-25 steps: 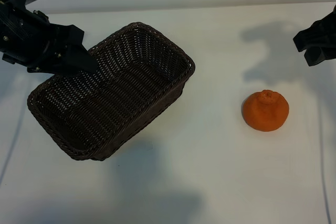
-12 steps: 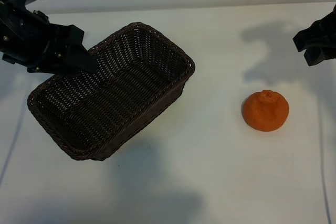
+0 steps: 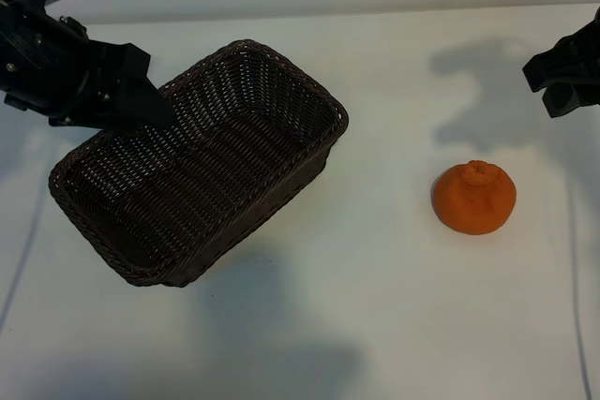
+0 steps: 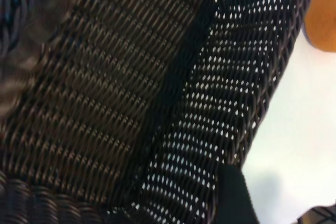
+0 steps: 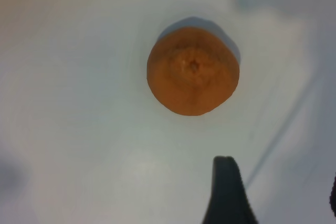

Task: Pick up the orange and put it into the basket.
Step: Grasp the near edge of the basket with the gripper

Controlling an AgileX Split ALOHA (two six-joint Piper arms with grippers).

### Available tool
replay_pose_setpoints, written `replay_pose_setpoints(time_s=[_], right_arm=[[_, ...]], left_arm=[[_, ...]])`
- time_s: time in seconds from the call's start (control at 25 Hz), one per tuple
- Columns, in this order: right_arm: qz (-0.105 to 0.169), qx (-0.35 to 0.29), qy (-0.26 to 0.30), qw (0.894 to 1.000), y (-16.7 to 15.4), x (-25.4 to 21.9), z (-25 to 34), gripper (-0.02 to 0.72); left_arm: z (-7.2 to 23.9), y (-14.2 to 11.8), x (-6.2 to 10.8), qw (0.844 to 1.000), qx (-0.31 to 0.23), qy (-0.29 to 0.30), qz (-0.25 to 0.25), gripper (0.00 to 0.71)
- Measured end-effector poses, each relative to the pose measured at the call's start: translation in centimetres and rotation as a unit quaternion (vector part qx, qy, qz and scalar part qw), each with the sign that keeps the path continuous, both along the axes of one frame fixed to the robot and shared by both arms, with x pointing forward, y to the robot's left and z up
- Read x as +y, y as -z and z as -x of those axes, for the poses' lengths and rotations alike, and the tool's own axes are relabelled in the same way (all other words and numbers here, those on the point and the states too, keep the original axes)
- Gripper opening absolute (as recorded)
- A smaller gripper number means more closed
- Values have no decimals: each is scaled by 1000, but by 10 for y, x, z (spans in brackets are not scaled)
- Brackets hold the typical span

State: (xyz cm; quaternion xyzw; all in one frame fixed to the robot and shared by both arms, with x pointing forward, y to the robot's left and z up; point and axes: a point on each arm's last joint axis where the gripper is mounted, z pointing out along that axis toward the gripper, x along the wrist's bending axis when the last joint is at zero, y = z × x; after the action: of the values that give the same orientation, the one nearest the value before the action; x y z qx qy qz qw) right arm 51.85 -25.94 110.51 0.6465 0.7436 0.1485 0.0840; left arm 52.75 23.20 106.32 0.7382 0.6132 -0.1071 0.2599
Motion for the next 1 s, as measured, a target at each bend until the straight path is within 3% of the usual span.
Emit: replay_pose_setpoints(time_s=[0.4, 0.64, 1.0], right_arm=[[0, -1, 0, 1000, 0, 0, 0, 457], [0, -1, 0, 1000, 0, 0, 0, 457], [0, -1, 0, 1000, 0, 0, 0, 457]], left_arm=[[-6, -1, 1, 1000, -26, -17, -2, 491], [-3, 1, 3, 997, 22, -72, 2, 491], [10, -4, 46, 979, 83, -176, -68, 491]])
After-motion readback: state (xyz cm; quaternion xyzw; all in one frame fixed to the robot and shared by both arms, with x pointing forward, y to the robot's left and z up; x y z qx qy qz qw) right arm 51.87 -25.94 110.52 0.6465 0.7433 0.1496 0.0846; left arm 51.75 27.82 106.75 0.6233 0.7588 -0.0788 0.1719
